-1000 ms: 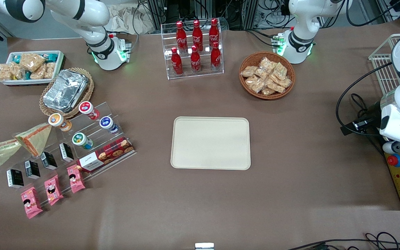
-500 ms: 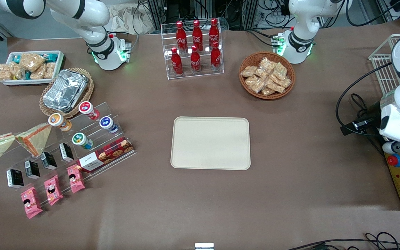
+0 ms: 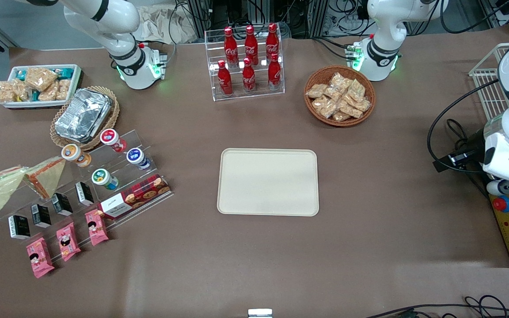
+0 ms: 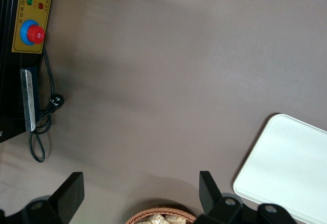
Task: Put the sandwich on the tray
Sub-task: 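Lift the sandwich out of the rack and carry it toward the cream tray, then lower the held sandwich onto the cream tray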
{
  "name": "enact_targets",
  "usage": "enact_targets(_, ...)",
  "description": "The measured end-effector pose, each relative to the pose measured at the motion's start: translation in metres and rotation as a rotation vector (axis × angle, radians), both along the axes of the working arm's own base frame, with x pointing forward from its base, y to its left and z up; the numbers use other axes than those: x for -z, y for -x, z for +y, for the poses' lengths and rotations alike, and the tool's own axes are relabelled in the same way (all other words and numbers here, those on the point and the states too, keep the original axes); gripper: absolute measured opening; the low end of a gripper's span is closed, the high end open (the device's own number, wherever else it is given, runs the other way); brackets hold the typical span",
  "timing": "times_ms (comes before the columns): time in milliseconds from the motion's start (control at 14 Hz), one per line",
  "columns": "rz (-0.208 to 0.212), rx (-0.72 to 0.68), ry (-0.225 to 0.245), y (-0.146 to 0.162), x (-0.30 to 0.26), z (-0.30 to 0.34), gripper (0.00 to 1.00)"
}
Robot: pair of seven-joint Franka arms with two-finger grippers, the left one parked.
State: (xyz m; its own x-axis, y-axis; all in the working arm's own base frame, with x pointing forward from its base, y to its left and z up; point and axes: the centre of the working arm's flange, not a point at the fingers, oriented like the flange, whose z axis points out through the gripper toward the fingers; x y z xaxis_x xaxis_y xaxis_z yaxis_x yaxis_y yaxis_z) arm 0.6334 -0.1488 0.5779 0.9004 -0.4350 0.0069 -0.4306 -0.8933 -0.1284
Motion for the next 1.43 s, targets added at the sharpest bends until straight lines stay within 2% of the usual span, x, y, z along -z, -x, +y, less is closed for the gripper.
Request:
enact_targets(429, -0.034, -0.348, -0.100, -0.010, -0.015, 0.204, 0.17)
enact_targets(714, -0.058, -0.524, -0.133, -0.004, -0.001, 0.315, 0.17)
enact_targets(857, -0.077, -0.611, -0.132, 0.003, 0.017, 0.379, 0.17)
enact_targets(1071, -0.078, -0.692, -0.117, 0.012, 0.054, 0.452, 0.17)
enact_targets(1429, -0.090, -0.759, -0.031, 0.013, 0.114, 0.507, 0.17)
